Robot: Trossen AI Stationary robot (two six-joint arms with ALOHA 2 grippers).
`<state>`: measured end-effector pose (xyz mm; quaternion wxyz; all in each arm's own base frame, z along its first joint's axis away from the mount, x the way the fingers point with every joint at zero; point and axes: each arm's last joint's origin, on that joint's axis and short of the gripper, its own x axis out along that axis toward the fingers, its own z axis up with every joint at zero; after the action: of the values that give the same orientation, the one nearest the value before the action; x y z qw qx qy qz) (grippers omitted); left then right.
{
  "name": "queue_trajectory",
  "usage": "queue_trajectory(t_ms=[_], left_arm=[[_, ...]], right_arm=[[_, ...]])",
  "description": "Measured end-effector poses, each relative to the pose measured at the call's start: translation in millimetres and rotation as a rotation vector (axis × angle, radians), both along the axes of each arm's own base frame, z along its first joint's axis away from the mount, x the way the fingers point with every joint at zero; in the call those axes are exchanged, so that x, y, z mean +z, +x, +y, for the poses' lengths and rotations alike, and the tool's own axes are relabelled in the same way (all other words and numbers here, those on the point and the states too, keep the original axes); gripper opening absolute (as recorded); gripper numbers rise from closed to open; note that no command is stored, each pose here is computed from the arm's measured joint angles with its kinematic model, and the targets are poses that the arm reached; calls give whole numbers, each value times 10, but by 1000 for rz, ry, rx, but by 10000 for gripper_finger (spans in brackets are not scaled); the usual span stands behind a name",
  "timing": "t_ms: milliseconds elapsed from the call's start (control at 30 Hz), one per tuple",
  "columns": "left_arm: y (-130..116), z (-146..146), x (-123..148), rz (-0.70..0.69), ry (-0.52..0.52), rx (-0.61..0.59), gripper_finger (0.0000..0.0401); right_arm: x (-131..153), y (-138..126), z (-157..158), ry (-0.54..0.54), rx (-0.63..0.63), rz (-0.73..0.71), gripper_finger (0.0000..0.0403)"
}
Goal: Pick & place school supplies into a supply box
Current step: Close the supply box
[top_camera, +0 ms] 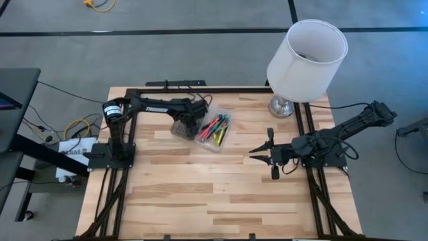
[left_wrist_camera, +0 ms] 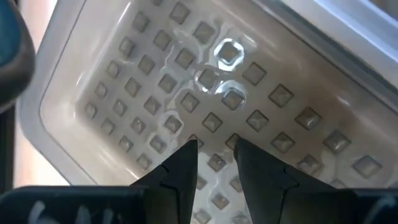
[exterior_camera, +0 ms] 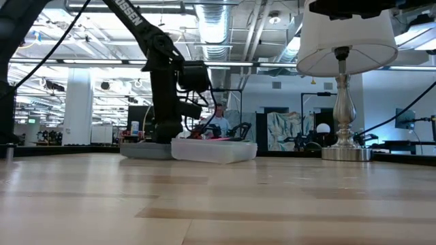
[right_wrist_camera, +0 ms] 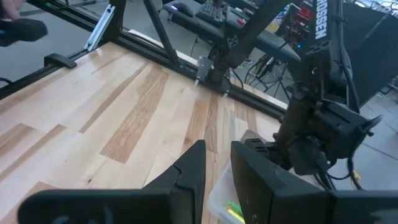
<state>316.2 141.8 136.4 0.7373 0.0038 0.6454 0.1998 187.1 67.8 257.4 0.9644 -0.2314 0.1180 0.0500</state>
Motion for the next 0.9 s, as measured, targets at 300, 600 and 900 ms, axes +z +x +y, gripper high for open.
queue_trajectory(t_ms=[300,600,900], left_arm=[[131,-476,-15,23,-22,-91,109],[226,-1030,-22,38,-29,-248,109],[223,-1461,-28,53,-26,-326,109]], right_arm=[[0,0,0,8,-2,0,71],[0,0,0,8,-2,0,71],[-28,-1,-13,30,-17,29,71]])
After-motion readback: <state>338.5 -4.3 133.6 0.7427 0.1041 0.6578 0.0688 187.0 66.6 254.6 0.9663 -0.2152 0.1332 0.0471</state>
